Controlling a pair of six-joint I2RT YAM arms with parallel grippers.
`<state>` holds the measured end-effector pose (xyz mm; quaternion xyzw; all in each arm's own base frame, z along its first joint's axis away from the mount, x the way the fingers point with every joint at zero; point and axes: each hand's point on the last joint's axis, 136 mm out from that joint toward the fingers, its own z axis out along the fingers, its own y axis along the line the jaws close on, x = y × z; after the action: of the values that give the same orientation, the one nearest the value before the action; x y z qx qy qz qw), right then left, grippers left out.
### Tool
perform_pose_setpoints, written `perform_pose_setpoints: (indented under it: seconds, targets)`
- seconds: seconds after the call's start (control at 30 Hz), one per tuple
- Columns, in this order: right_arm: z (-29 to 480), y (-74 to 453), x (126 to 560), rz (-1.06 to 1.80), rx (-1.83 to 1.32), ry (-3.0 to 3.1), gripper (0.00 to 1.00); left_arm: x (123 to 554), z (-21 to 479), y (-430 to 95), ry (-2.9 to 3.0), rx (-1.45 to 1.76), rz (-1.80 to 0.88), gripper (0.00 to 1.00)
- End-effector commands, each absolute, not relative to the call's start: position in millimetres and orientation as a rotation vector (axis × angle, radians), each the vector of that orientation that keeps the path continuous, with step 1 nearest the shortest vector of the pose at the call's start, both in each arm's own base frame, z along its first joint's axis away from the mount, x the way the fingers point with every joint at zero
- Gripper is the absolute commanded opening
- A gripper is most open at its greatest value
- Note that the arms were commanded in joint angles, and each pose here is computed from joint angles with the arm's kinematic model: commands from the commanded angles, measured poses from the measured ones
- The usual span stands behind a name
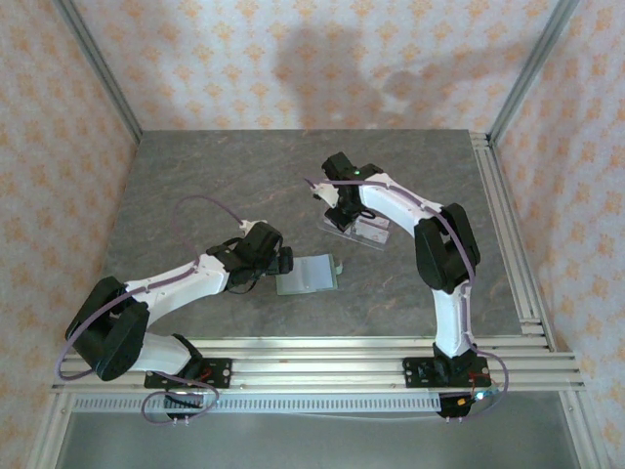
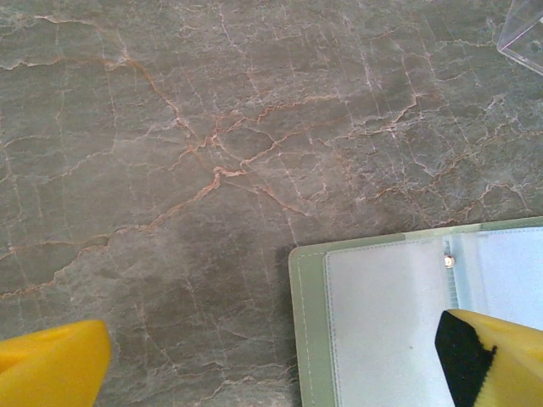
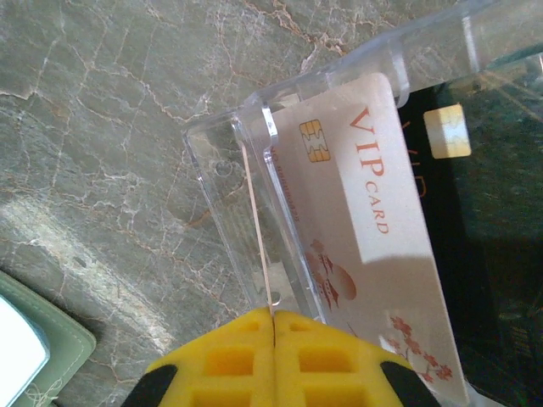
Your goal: Put the credit cards into the card holder
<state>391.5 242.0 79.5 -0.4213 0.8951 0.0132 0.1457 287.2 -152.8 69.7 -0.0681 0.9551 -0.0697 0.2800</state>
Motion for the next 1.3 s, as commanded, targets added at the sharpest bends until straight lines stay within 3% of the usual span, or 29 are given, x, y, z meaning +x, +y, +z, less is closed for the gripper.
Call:
perform_pose_setpoints:
  seconds: [0.0, 0.73, 0.97, 1.27]
  targets:
    - [107, 244, 387, 0.057, -1.221, 2.543, 0.0, 296, 81, -153, 2.528, -0.183, -0.189, 1.0]
    - [185, 250, 361, 0.245, -1.093, 2.418, 0.0, 297, 87, -148, 2.512, -0.185, -0.163, 1.0]
    - [213, 256, 339, 0.406, -0.891, 2.38, 0.0, 288, 83, -140, 2.54, -0.151, -0.113, 1.0]
    - [203, 268, 301, 0.728, -0.516, 2.375, 0.0, 274, 76, -137, 2.569, -0.078, -0.081, 1.0]
